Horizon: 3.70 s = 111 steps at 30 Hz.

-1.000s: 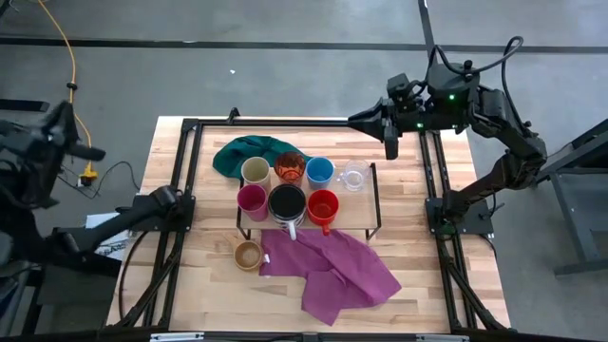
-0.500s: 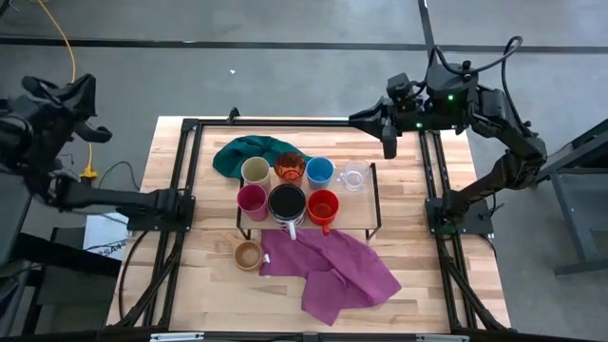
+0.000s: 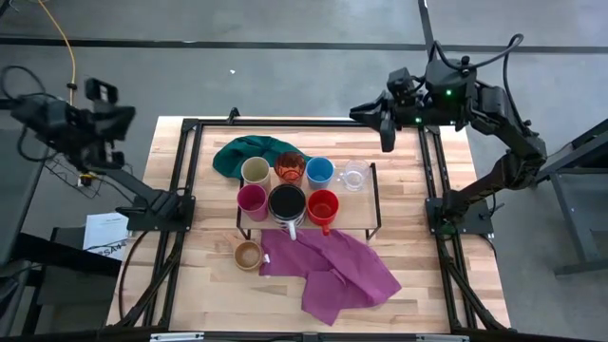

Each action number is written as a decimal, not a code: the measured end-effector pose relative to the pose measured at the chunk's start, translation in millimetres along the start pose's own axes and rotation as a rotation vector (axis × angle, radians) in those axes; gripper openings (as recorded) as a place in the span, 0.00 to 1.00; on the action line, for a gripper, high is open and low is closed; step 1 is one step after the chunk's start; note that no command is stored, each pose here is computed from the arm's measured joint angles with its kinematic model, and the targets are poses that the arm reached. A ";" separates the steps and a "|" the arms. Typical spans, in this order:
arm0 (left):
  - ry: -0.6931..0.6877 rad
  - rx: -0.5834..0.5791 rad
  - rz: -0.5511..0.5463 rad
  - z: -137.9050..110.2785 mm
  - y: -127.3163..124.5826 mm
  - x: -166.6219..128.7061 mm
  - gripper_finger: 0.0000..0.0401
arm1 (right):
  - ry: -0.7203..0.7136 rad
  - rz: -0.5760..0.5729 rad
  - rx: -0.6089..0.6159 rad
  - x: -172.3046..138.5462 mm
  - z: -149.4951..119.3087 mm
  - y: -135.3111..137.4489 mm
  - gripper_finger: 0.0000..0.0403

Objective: Stack small to large cups/mugs on shelf
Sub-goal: Put the brown mug on the shelf

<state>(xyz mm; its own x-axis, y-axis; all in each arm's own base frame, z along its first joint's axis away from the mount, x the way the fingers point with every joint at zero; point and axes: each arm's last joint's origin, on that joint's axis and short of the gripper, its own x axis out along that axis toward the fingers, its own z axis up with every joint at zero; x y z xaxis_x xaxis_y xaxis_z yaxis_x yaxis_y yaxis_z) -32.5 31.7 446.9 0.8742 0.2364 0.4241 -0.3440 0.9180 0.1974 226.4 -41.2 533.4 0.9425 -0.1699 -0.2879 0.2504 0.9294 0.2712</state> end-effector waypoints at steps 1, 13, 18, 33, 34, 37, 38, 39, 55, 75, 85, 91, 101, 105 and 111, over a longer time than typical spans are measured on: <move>-0.005 -0.015 -0.025 -3.8 -3.5 3.3 0.06 | 0.000 -0.003 0.001 0.0 0.1 -0.6 0.13; 0.184 -0.273 -0.308 -66.1 -64.7 19.9 0.06 | 0.033 0.013 0.002 0.0 -2.6 -0.8 0.13; 0.346 -0.338 -0.349 -94.4 -90.2 22.1 0.06 | 0.062 0.016 0.008 0.0 -5.2 -1.1 0.13; 0.785 -0.392 -0.576 -133.5 -151.4 38.5 0.06 | 0.127 0.048 0.007 -0.7 -10.5 -1.2 0.13; 0.812 -0.392 -0.584 -135.9 -155.5 39.9 0.06 | 0.134 0.046 0.007 -0.7 -11.2 -1.4 0.13; 0.869 -0.378 -0.605 -142.3 -166.9 44.2 0.07 | 0.153 0.043 0.010 -1.3 -13.0 -1.9 0.13; 0.885 -0.373 -0.608 -144.4 -170.2 45.5 0.08 | 0.160 0.046 0.010 -1.9 -13.6 -1.9 0.13; 0.902 -0.375 -0.614 -146.1 -173.4 46.6 0.10 | 0.165 0.055 0.011 -2.2 -13.8 -1.7 0.13; 1.172 -0.370 -0.693 -184.3 -227.8 61.2 0.36 | 0.134 0.087 -0.019 -34.4 -13.1 -0.7 0.13; 1.372 -0.343 -0.642 -218.6 -274.6 76.9 0.30 | 0.176 0.076 -0.042 -67.1 -21.8 -3.1 0.13; 1.434 -0.335 -0.526 -229.1 -281.4 77.9 0.30 | 0.144 0.085 -0.052 -90.8 -23.7 -3.5 0.13; 1.432 -0.297 -0.475 -224.1 -278.5 81.0 0.30 | 0.116 0.092 -0.057 -104.5 -24.4 -3.8 0.13; 1.450 -0.281 -0.461 -225.1 -277.1 79.3 0.30 | 0.090 0.083 -0.061 -115.5 -25.3 -4.4 0.13; 1.452 -0.285 -0.468 -225.1 -277.3 79.4 0.30 | 0.090 0.083 -0.063 -115.7 -25.3 -4.4 0.13; 1.472 -0.281 -0.490 -231.1 -283.0 79.3 0.30 | 0.090 0.083 -0.066 -115.7 -25.3 -4.4 0.13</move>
<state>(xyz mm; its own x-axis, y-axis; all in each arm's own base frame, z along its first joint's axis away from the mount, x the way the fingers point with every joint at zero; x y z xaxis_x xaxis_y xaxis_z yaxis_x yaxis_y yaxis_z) 213.4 -135.7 220.4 0.4880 -0.1530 -0.8593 -0.0129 0.9831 -0.1824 110.7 -17.3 542.2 0.9350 -0.0644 -0.3487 0.1544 0.9591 0.2370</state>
